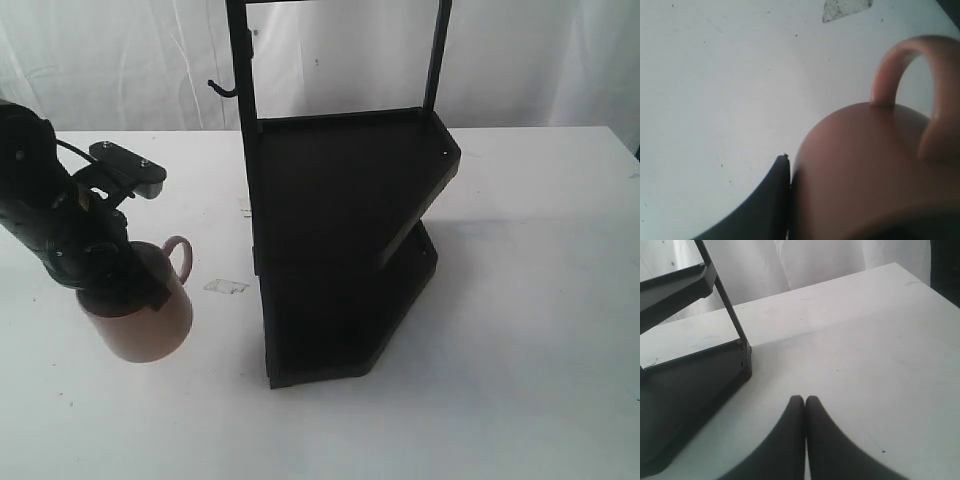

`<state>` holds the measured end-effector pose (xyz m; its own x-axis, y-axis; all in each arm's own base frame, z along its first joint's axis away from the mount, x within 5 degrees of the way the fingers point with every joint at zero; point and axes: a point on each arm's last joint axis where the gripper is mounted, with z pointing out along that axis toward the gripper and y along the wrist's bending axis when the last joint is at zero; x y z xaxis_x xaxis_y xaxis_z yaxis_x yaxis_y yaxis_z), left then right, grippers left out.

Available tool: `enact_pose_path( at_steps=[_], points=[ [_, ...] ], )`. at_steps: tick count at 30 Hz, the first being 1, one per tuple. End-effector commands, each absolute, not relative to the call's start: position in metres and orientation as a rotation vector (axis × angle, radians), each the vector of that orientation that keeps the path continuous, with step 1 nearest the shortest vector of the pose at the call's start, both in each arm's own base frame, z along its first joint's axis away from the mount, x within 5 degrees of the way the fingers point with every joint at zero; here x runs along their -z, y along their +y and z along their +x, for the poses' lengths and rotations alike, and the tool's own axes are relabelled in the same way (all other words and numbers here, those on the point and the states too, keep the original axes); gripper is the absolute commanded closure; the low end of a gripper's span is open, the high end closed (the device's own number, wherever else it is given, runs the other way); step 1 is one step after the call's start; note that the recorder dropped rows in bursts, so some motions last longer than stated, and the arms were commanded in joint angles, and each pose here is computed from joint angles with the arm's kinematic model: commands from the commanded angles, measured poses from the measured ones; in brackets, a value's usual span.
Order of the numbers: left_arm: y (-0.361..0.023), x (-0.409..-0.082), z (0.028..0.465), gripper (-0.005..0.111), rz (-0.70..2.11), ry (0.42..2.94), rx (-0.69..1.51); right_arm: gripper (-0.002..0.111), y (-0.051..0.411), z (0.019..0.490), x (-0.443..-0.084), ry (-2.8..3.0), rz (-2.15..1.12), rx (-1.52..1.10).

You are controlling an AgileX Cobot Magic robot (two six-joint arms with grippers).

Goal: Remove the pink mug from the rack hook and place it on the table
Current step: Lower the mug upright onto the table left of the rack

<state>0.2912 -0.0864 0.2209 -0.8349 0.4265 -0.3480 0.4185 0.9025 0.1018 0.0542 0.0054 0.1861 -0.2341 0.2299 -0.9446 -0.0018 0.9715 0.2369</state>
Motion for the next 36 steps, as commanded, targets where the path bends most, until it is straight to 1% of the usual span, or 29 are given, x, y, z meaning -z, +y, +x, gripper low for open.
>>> enact_pose_path(
  at_steps=[1, 10, 22, 28, 30, 31, 34, 36],
  points=[
    [-0.088, -0.219, 0.297, 0.107, 0.585, 2.676, -0.004, 0.108, 0.005, 0.054, -0.185, 1.787, 0.172, -0.212],
    [-0.091, -0.209, 0.305, 0.107, 0.588, 2.658, -0.003, 0.108, 0.005, 0.054, -0.185, 1.787, 0.172, -0.212],
    [-0.093, -0.181, 0.315, 0.107, 0.612, 2.697, -0.015, 0.108, 0.005, 0.054, -0.185, 1.787, 0.172, -0.212],
    [-0.094, -0.179, 0.317, 0.107, 0.612, 2.691, -0.014, 0.108, 0.005, 0.054, -0.185, 1.787, 0.172, -0.212],
    [-0.094, -0.179, 0.317, 0.100, 0.612, 2.691, -0.014, 0.108, 0.005, 0.054, -0.185, 1.787, 0.172, -0.212],
    [-0.094, -0.179, 0.317, 0.092, 0.612, 2.691, -0.014, 0.108, 0.005, 0.054, -0.185, 1.787, 0.172, -0.212],
    [-0.094, -0.179, 0.316, 0.078, 0.612, 2.693, -0.014, 0.108, 0.005, 0.054, -0.185, 1.787, 0.172, -0.212],
    [-0.094, -0.179, 0.316, 0.072, 0.613, 2.699, -0.015, 0.108, 0.005, 0.054, -0.185, 1.787, 0.172, -0.212]
  ],
)
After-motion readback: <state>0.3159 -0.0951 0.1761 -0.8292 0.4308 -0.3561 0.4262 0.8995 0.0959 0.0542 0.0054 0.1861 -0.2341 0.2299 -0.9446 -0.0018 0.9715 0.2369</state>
